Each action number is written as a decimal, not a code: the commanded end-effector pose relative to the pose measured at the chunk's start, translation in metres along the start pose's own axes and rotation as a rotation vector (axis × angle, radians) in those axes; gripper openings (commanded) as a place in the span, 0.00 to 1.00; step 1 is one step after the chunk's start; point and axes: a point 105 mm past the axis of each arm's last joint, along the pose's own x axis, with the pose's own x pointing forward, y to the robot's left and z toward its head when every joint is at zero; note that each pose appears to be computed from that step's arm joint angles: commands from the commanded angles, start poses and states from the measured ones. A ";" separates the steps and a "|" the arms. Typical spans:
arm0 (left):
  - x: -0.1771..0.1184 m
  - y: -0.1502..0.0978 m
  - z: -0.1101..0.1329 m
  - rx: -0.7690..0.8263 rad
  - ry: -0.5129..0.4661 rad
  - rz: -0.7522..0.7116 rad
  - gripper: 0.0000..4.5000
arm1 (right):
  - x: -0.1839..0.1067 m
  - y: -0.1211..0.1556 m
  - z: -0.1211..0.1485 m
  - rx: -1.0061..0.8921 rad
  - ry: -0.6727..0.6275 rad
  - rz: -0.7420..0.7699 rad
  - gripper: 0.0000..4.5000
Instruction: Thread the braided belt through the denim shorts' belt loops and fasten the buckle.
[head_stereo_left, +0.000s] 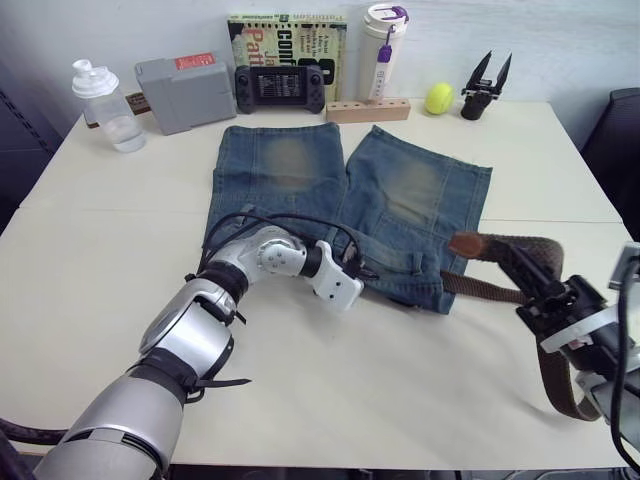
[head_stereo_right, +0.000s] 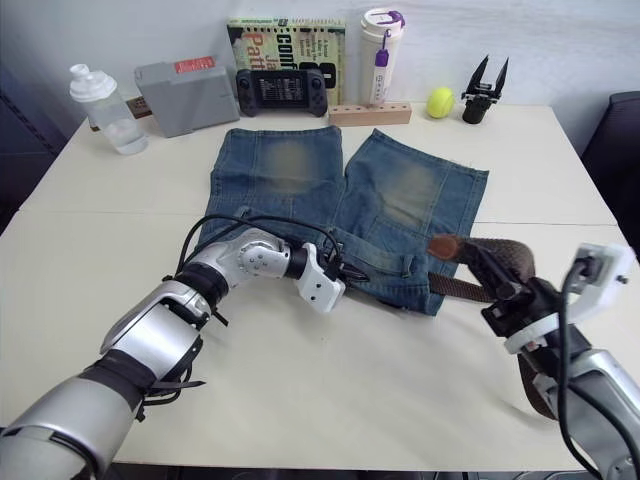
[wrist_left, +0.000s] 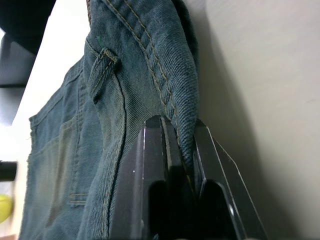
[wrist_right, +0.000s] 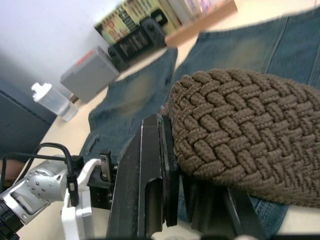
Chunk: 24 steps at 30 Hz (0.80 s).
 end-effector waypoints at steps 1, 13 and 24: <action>-0.002 -0.028 0.013 -0.003 -0.072 -0.160 0.01 | -0.006 0.004 -0.020 0.015 0.119 -0.071 0.00; -0.030 0.003 0.041 -0.535 -0.251 -0.154 0.68 | -0.006 -0.010 -0.027 0.004 0.189 -0.190 0.00; -0.090 0.060 0.023 -0.774 -0.174 0.082 0.99 | 0.002 -0.019 -0.049 0.081 0.282 -0.292 0.00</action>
